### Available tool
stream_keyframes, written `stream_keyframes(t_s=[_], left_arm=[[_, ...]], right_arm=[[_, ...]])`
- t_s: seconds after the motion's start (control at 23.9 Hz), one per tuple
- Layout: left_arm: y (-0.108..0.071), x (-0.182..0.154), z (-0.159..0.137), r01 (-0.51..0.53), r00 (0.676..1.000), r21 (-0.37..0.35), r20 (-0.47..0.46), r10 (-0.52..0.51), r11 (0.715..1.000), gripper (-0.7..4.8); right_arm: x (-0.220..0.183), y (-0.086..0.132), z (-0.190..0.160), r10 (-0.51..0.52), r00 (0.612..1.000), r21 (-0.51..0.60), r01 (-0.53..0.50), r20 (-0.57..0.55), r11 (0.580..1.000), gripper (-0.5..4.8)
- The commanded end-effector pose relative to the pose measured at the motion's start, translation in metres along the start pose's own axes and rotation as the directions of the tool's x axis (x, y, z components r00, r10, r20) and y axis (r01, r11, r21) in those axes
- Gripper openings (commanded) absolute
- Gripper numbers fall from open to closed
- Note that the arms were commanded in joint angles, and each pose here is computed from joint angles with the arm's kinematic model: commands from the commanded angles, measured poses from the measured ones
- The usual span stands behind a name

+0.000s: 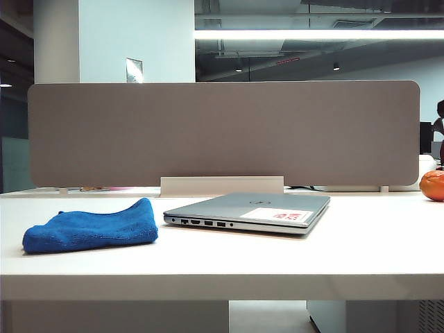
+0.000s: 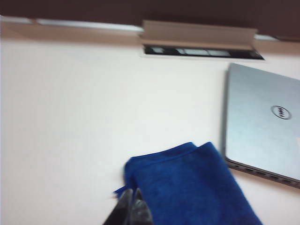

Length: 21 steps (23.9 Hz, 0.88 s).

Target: Pick up the blue rag and put it over the laptop.

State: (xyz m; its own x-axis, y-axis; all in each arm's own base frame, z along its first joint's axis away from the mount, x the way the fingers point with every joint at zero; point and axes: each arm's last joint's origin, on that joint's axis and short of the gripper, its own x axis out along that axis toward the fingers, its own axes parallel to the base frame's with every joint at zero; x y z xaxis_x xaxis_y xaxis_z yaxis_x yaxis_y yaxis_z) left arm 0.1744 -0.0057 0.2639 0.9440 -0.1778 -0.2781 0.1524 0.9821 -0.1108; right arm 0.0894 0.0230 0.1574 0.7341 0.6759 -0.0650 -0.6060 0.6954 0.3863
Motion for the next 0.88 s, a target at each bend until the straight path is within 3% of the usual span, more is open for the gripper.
stream_keyframes(t_s=[0.04, 0.33, 0.42, 0.5, 0.63, 0.88], left_arm=[[0.002, 0.022, 0.008, 0.045, 0.997, -0.068, -0.057, -0.048, 0.997, -0.05], [0.011, 0.068, -0.006, 0.016, 0.972, -0.116, -0.231, -0.043, 0.993, 0.13], [0.012, 0.080, -0.013, 0.024, 0.958, -0.134, -0.280, -0.061, 0.991, 1.28], [0.013, 0.087, -0.017, 0.027, 0.950, -0.157, -0.305, -0.074, 0.987, 1.82], [0.014, 0.096, -0.024, 0.042, 0.934, -0.198, -0.341, -0.109, 0.979, 1.88], [0.010, 0.112, -0.044, 0.056, 0.893, -0.214, -0.426, -0.145, 0.975, 1.89]], right_arm=[[0.000, 0.000, 0.000, 0.007, 1.000, -0.005, -0.007, 0.005, 1.000, 0.00], [0.000, 0.000, 0.000, 0.000, 1.000, -0.006, 0.000, 0.007, 1.000, 0.00], [0.000, 0.000, 0.000, 0.000, 1.000, -0.006, 0.000, 0.007, 1.000, 0.00], [0.000, 0.000, 0.000, -0.001, 1.000, -0.006, 0.001, 0.008, 1.000, 0.00], [0.000, 0.000, 0.000, -0.001, 1.000, -0.009, 0.001, 0.007, 1.000, 0.00], [0.000, -0.001, 0.000, -0.008, 1.000, -0.008, 0.008, 0.010, 1.000, 0.00]])
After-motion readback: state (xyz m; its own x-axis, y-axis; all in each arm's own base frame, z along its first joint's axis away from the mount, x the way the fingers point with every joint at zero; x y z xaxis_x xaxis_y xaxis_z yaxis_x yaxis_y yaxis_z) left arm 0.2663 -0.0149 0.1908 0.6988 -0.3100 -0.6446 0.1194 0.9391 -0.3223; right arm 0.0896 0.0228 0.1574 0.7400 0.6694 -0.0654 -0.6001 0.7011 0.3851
